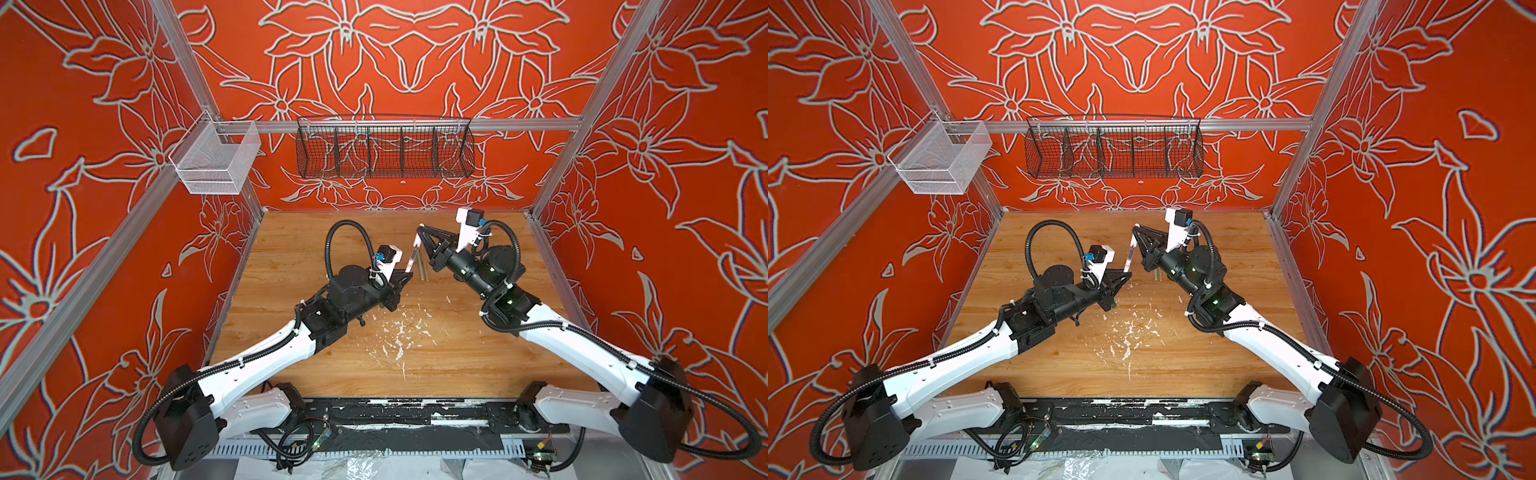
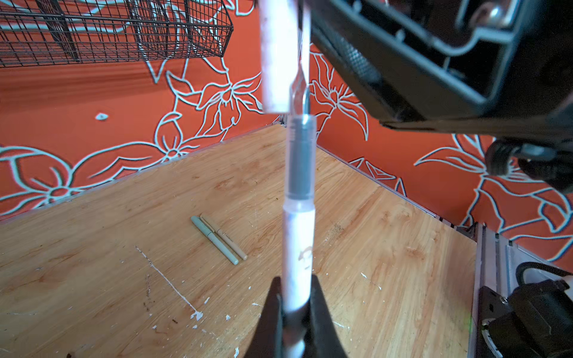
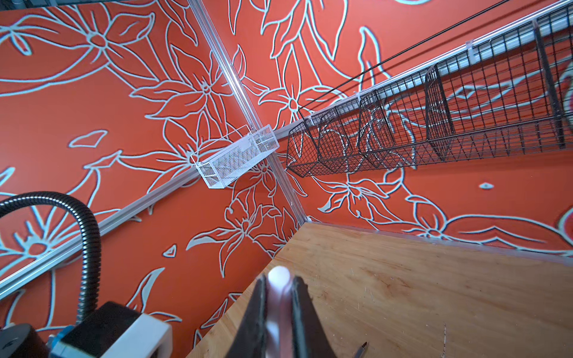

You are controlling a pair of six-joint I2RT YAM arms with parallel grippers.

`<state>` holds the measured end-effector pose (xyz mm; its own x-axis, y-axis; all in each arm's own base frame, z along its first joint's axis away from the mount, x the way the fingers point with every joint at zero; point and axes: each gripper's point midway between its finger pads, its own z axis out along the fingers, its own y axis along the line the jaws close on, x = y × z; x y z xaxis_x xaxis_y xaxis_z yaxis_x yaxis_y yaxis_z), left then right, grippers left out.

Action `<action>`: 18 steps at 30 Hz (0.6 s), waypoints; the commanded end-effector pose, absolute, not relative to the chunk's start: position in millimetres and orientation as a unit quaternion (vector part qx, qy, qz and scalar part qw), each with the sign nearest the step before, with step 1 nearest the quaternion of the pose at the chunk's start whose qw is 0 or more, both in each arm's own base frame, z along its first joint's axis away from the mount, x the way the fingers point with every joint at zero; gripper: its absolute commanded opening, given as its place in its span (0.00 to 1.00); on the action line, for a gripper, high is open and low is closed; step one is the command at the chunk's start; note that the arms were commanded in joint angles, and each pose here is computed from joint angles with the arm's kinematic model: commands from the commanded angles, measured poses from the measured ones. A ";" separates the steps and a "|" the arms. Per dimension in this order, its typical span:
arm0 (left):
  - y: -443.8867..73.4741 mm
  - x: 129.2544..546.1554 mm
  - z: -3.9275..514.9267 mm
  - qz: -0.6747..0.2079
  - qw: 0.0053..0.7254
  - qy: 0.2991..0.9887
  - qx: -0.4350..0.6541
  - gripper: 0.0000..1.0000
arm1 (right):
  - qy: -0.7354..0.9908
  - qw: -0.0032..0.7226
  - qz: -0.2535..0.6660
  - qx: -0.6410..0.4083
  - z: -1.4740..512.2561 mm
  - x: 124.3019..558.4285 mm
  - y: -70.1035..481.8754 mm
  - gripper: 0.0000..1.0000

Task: Insert the pens into the pen caps
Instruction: 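Lower the pink cap with the right gripper onto the pen tip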

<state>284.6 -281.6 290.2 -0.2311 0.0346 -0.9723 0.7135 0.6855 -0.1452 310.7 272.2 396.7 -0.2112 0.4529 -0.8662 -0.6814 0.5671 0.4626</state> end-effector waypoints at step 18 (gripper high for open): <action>-285.1 279.8 304.7 -0.316 0.575 0.709 0.260 0.00 | 0.595 0.653 0.458 -0.096 439.2 301.5 264.1 0.09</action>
